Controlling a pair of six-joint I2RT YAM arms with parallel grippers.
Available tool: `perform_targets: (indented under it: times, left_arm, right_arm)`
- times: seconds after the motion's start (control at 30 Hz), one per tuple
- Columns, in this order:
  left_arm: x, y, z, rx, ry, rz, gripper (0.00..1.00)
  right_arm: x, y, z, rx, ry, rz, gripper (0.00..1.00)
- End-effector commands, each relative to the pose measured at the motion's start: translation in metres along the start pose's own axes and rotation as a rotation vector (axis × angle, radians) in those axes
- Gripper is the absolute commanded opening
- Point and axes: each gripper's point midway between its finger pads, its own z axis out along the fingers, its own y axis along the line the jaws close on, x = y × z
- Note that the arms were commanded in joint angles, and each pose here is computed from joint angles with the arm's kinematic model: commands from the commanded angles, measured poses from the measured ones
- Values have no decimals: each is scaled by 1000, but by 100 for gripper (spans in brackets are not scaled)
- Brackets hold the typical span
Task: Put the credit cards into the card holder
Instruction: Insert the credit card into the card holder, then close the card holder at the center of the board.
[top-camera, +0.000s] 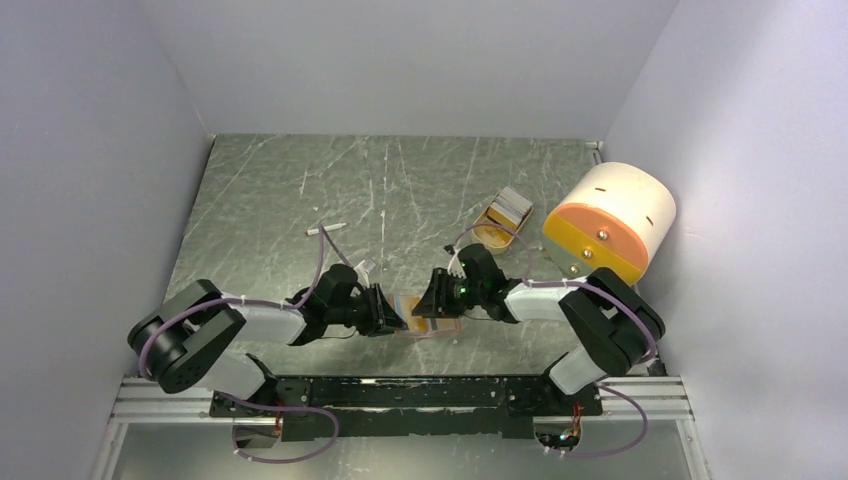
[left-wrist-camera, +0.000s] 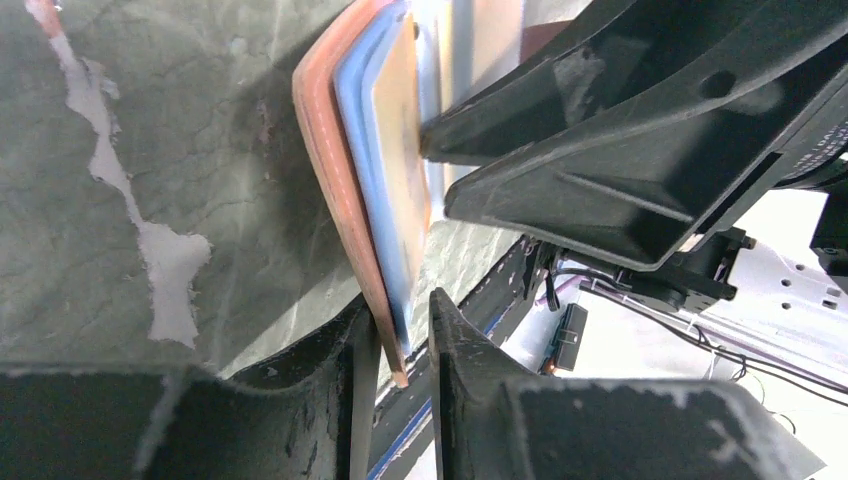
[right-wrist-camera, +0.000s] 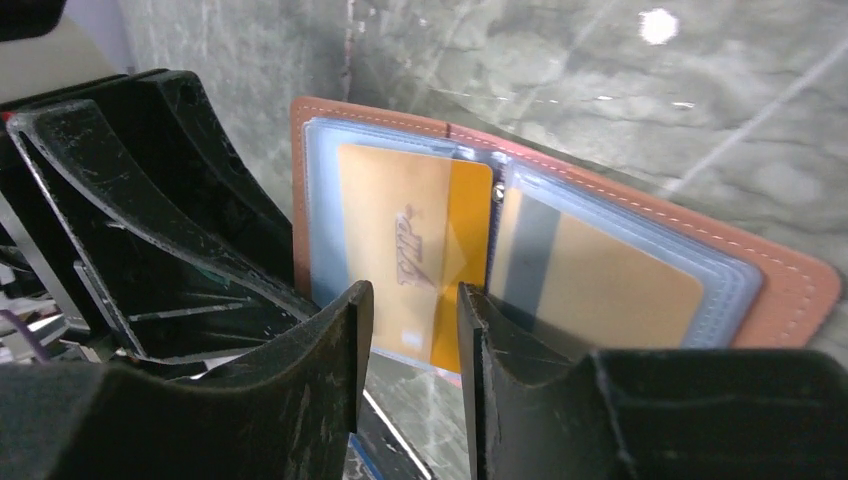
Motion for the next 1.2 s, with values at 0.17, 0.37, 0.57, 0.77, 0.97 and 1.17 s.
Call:
perform_targets:
  times: [0.17,0.37,0.57,0.77,0.97,1.17]
  left_arm:
    - [-11,-12,-3,29,-43,45,30]
    - [-11,-8,-3,17,-51,38,30]
    - [-14,-12,-2,12,-54,47,29]
    - [-24,-20,-4,-20,-75,82,31]
    - [-31,-32,-6,-23,-86,107,32]
    - [-34,-50,-5,10,-80,132,35]
  right_arm:
    - [0,31,12,-127,-14,10,38]
    - [-4,30,6,-103,-48,-7,36]
    - [-18,15,-14,59,-120,-80,35]
    - [-46,-2,-50,289,-240,-173,43]
    - [-52,-29,-81,492,-276,-193,43]
    - [-48,-55,-99,640,-277,-189,44]
